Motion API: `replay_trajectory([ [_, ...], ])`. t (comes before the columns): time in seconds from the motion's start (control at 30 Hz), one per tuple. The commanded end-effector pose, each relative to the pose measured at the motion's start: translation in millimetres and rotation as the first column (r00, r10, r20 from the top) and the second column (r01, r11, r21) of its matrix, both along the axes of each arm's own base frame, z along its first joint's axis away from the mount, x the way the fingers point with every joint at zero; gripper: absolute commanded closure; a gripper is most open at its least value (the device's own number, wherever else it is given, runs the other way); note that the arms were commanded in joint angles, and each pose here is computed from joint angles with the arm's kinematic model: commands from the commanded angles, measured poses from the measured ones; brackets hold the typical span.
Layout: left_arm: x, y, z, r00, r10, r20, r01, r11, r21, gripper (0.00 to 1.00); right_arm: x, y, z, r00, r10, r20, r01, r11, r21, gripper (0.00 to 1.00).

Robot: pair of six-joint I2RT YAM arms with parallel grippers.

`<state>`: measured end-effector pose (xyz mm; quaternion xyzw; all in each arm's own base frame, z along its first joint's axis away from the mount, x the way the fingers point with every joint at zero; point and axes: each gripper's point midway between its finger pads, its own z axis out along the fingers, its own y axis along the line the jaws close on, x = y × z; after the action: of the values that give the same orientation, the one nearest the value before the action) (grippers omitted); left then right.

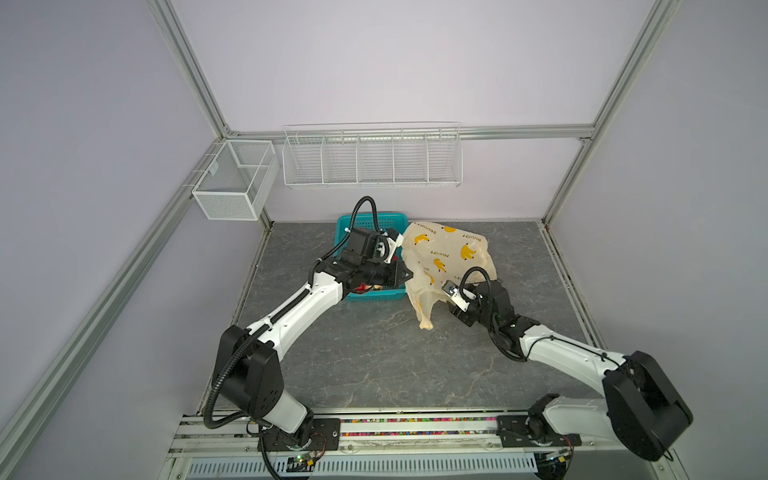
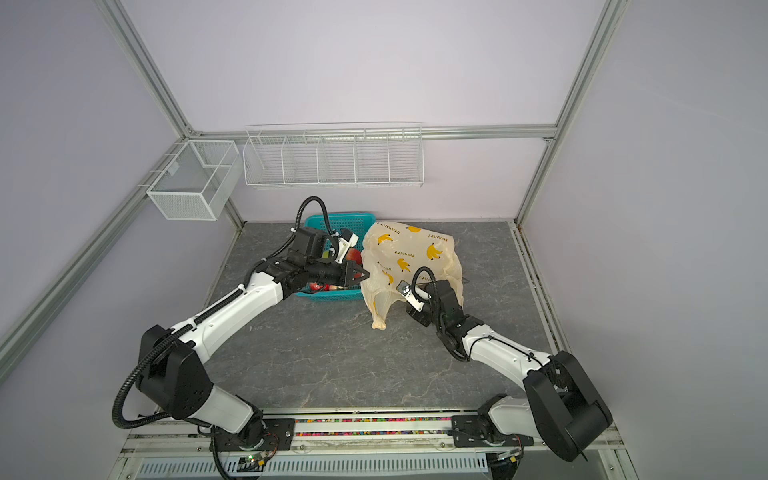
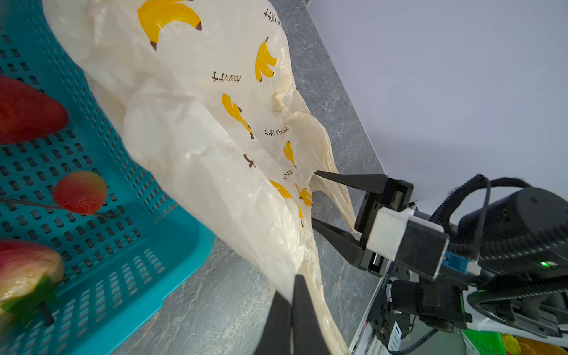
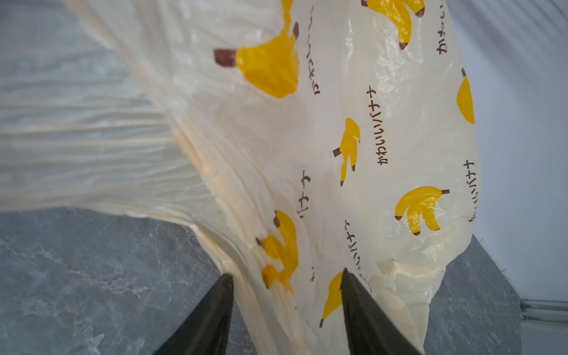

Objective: Place the fake fruits into the plastic bag and tie a complex knot
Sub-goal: 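Lift the bag with both grippers, pulling its mouth open upward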

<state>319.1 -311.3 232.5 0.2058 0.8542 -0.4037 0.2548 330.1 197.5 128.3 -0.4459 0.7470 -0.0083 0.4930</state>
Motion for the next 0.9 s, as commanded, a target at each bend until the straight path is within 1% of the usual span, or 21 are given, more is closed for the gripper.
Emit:
replay_trajectory([
  [0.0, -1, -1, 14, 0.999, -0.018, 0.037, 0.019, 1.0, -0.019, 1.0, 4, -3, 12, 0.999, -0.008, 0.052, 0.008, 1.0, 0.01, 0.42],
  [0.13, -1, -1, 14, 0.999, -0.02, 0.037, 0.02, 1.0, -0.018, 1.0, 3, -3, 14, 0.998, 0.0, 0.055, 0.0, 1.0, 0.013, 0.45],
  [0.23, 0, -1, 13, 0.999, -0.018, 0.036, 0.019, 1.0, -0.016, 1.0, 1, -2, 14, 0.998, 0.022, 0.054, -0.022, 1.0, 0.013, 0.45],
  [0.27, 0, -1, 14, 0.999, -0.018, 0.039, 0.018, 1.0, -0.017, 1.0, 1, -2, 14, 0.998, 0.025, 0.054, -0.026, 1.0, 0.015, 0.43],
  [0.33, 0, -1, 15, 0.999, -0.018, 0.039, 0.019, 1.0, -0.017, 1.0, 3, -5, 12, 0.999, 0.015, 0.052, -0.016, 1.0, 0.01, 0.37],
  [0.37, 0, -1, 14, 0.999, -0.017, 0.038, 0.018, 1.0, -0.015, 1.0, 4, -7, 12, 0.998, 0.008, 0.054, -0.008, 1.0, 0.005, 0.37],
  [0.43, -1, -1, 14, 0.999, -0.02, 0.04, 0.02, 1.0, -0.015, 1.0, 6, -9, 10, 0.999, 0.002, 0.053, -0.002, 1.0, -0.001, 0.38],
  [0.53, -1, -1, 13, 0.999, -0.019, 0.036, 0.019, 1.0, -0.014, 1.0, 8, -10, 11, 0.999, 0.005, 0.047, -0.005, 1.0, 0.012, 0.44],
  [0.6, 0, -1, 12, 0.999, -0.02, 0.034, 0.02, 1.0, -0.013, 1.0, 10, -12, 9, 0.999, 0.001, 0.042, -0.001, 1.0, 0.002, 0.46],
  [0.7, -1, -2, 12, 0.999, -0.022, 0.033, 0.023, 1.0, -0.017, 1.0, 11, -10, 2, 1.0, 0.004, 0.025, -0.004, 1.0, -0.006, 0.46],
  [0.77, 0, -3, 14, 0.999, -0.024, 0.036, 0.025, 0.999, -0.023, 1.0, 12, -8, -3, 1.0, 0.008, 0.015, -0.008, 1.0, -0.008, 0.44],
  [0.87, -1, -4, 15, 0.999, -0.028, 0.033, 0.029, 0.999, -0.027, 1.0, 18, -7, -4, 1.0, 0.002, 0.029, -0.002, 1.0, -0.009, 0.43],
])
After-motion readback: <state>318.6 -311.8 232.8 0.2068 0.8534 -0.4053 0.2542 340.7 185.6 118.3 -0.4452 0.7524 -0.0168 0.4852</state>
